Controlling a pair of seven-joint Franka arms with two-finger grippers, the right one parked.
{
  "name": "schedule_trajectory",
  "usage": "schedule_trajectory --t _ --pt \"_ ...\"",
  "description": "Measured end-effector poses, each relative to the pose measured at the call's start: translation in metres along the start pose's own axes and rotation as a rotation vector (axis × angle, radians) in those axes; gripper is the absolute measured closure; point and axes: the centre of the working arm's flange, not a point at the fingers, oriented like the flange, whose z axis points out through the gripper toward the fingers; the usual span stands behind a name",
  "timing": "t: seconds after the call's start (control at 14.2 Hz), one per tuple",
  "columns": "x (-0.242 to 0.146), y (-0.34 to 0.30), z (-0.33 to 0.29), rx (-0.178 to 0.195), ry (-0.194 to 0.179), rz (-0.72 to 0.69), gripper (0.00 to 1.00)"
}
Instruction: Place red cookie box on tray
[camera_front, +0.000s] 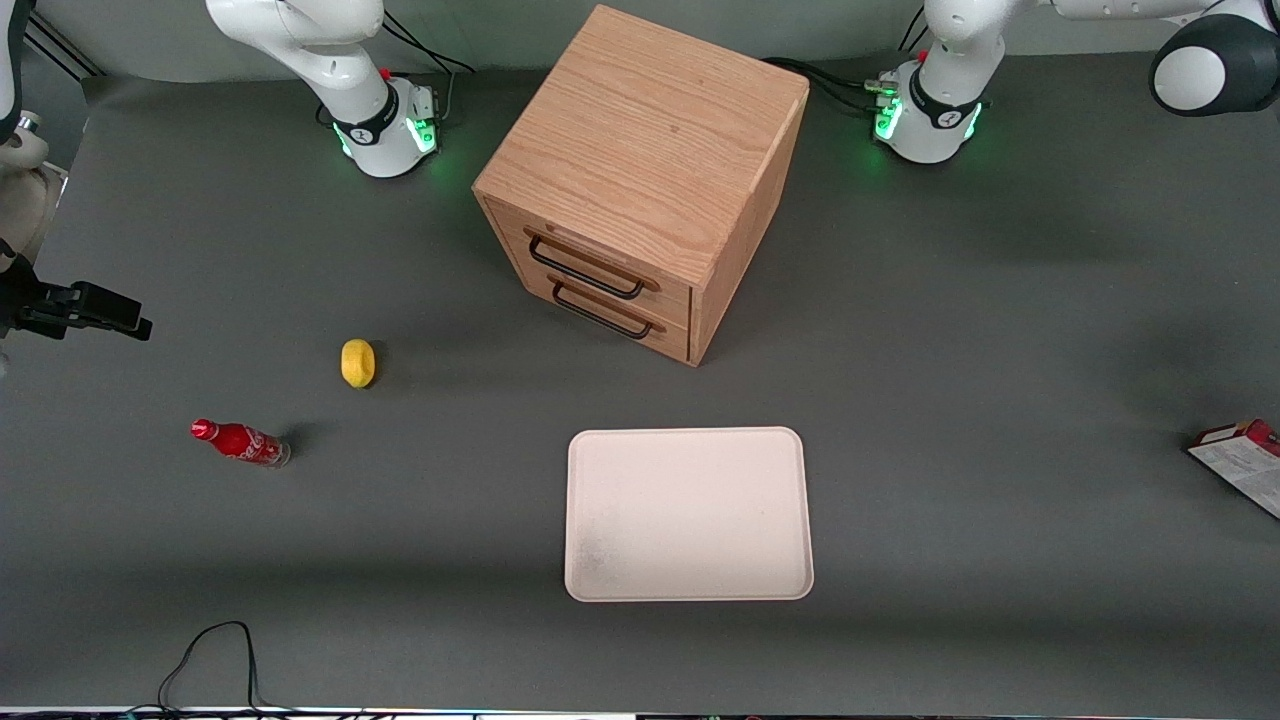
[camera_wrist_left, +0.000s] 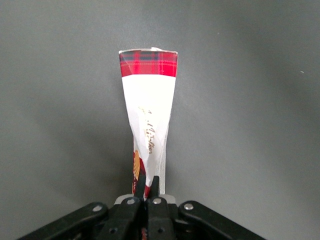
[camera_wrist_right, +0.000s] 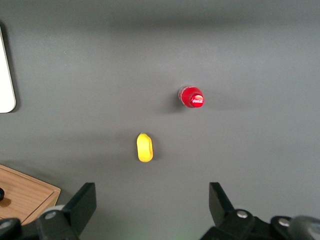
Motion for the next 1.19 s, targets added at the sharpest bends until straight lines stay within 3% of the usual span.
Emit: schedule_trajectory --t 0.14,0.28,0.91,1.19 --pt "0.004 0.004 -0.043 0.005 -0.021 0.006 0.98" --pt "0.005 0.005 -0.097 0.016 -0.013 0.013 0.98" --pt "-0.028 -0.027 -0.316 0.005 0.122 -0.021 0.98" --pt "-0.063 0.007 -0.360 -0.014 0.102 0.047 0.98"
